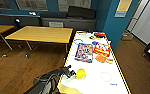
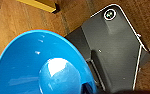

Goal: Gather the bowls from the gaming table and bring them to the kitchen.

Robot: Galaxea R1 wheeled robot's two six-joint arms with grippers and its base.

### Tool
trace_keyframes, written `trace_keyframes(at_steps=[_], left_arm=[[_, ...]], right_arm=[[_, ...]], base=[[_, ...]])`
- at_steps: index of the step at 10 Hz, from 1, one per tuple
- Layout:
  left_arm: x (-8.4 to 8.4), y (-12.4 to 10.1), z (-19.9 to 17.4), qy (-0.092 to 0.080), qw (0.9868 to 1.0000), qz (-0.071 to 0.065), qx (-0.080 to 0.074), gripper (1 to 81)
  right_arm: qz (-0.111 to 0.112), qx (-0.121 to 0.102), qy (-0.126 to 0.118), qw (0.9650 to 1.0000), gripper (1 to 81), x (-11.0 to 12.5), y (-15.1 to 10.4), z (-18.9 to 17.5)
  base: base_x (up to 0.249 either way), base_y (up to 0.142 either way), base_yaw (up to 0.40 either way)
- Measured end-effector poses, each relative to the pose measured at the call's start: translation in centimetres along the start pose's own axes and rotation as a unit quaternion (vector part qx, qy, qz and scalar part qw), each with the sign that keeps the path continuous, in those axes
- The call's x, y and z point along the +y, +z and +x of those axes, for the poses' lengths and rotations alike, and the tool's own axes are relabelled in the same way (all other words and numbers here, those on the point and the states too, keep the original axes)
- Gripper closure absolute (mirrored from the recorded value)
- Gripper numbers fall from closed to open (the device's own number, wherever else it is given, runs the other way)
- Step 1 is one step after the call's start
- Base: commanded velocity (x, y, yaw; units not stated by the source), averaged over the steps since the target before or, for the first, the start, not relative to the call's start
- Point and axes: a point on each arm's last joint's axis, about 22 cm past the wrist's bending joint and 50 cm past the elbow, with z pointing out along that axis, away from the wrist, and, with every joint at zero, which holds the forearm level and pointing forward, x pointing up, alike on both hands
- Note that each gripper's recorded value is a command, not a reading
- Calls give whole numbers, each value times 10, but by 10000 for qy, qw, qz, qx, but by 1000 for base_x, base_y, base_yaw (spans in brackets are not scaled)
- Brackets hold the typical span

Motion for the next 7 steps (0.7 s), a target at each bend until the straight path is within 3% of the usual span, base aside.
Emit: trace_keyframes(at_steps=[1, 4, 5, 7], left_arm=[[-7, -3, 6, -57, 9999, 70, 52, 10], [-9, -5, 7, -1, 9999, 139, 23, 10], [-5, -6, 10, 80, 9999, 141, 36, 10], [24, -14, 19, 293, 9996, -27, 54, 10]], right_arm=[[0, -36, 3, 10000, 811, -1, 1, -2], [-11, -75, -16, 10000, 811, -2, 3, -2], [-18, -91, -16, 10000, 811, -2, 3, -2], [-18, -91, -16, 10000, 811, -2, 3, -2]], base=[[0, 0, 0], [0, 0, 0], [0, 0, 0], [0, 0, 0]])
